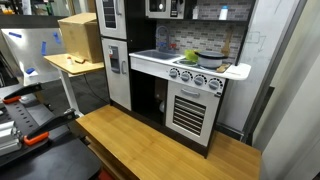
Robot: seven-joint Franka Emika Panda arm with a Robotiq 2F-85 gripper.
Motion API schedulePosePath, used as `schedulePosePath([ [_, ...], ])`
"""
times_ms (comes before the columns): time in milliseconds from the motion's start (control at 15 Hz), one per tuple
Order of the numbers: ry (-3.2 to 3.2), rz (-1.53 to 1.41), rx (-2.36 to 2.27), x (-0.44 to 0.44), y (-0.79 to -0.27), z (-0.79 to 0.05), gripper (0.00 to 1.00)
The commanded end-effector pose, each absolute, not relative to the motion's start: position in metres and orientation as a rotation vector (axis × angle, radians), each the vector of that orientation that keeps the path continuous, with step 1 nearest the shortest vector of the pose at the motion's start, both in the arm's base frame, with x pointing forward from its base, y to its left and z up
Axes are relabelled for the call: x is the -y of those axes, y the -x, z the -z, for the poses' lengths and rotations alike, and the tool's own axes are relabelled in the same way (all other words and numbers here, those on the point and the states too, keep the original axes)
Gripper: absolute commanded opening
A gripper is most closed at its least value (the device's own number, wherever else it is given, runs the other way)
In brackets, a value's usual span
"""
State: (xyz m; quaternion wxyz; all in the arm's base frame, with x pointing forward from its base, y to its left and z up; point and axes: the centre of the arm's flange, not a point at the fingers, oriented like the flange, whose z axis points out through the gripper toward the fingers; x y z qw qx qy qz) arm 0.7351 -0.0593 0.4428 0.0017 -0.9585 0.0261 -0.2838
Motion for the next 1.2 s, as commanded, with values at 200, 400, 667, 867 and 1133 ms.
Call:
schedulePosePath([
  [200, 3.012, 0.853, -0.057, 0.063, -0.73, -0.439, 0.05],
  [400, 3.023, 0.858, -0.053, 0.064, -0.721, -0.438, 0.05],
  [667, 3.045, 0.881, -0.059, 0.06, -0.702, -0.439, 0.05],
  [867, 3.049, 0.895, -0.081, 0.057, -0.686, -0.438, 0.08],
  [1133, 3.05, 0.934, -0.1, 0.048, -0.663, -0.435, 0.07],
])
